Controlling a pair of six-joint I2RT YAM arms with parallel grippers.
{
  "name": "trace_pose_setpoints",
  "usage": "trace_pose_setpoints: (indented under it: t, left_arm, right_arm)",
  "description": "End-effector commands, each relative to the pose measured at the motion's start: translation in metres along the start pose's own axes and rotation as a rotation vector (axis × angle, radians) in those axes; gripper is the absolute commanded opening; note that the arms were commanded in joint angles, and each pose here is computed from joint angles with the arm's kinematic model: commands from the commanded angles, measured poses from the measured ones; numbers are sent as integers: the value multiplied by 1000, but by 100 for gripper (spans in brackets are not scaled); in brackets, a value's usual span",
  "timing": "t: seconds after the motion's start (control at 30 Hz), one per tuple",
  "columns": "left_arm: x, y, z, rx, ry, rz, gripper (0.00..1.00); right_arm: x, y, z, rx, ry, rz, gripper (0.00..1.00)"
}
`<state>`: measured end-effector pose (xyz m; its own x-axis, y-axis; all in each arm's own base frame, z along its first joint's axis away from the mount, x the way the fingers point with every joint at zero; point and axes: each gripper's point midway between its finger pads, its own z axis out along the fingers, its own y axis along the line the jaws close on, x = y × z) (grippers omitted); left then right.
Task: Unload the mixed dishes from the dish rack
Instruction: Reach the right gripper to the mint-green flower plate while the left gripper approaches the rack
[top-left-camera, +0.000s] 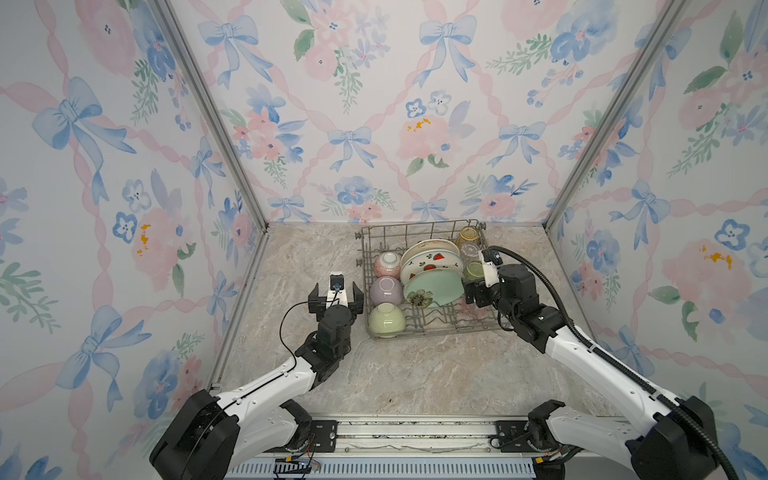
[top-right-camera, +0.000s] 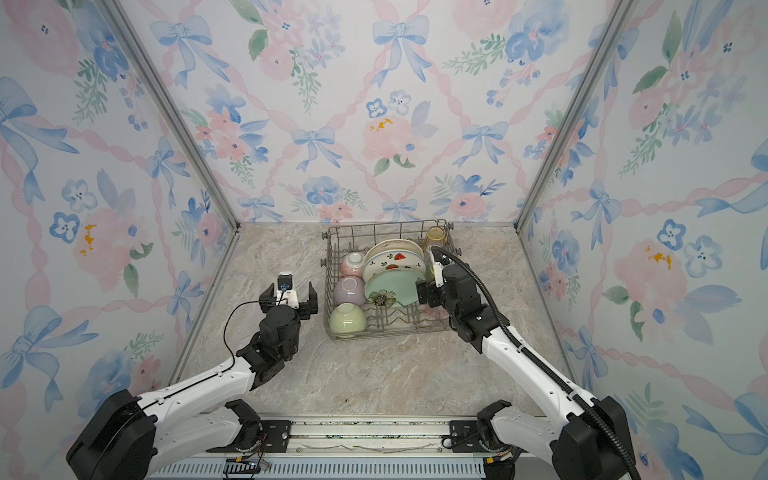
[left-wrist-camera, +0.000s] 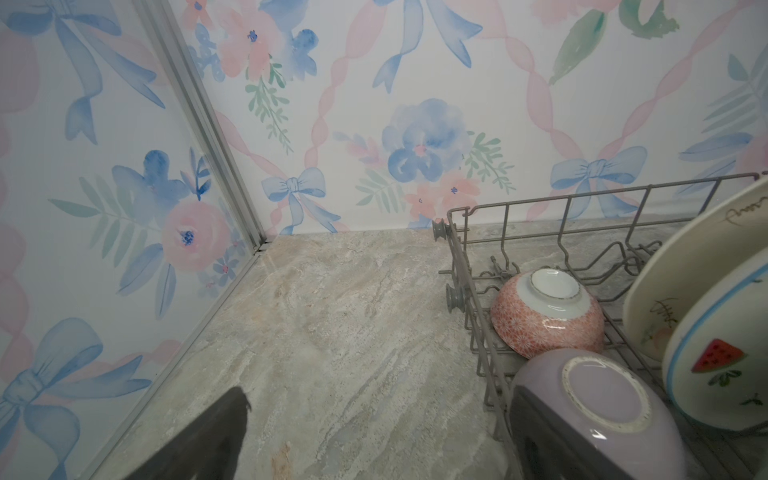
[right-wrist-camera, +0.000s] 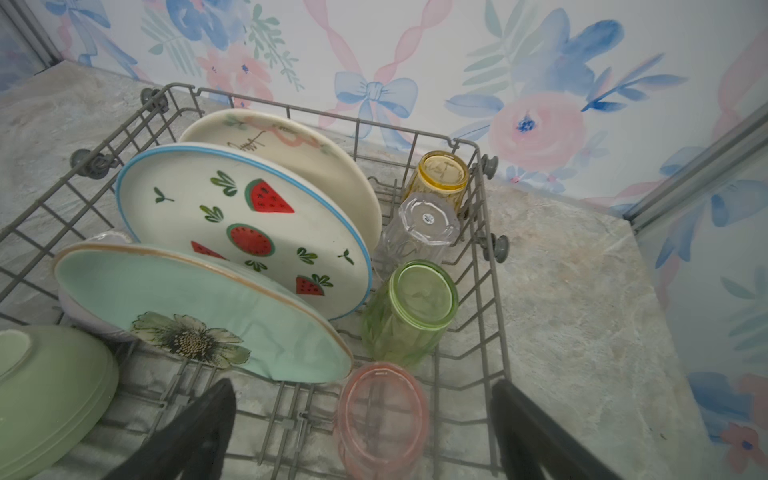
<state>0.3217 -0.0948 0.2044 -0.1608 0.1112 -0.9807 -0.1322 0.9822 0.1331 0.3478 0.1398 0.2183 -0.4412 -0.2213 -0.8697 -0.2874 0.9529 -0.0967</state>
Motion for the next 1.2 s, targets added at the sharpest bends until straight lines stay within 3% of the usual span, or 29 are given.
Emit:
trace_pose_setpoints:
  t: [0.0, 0.23, 0.6, 1.17]
  left_arm:
    - [12, -8, -11, 9, 91, 9, 98]
    - [20, -35, -32, 123, 188, 0, 98]
    - [14, -55, -61, 251, 222, -33, 98]
    - [20, -47, -69, 258, 234, -31, 98]
  right_arm:
    - [3, 20, 1, -88, 70, -2, 97]
    - [-5, 29, 12, -114, 78, -17, 97]
    - [-22, 43, 46, -157, 104, -59, 99]
    - [-12, 58, 66, -238, 187, -81, 89]
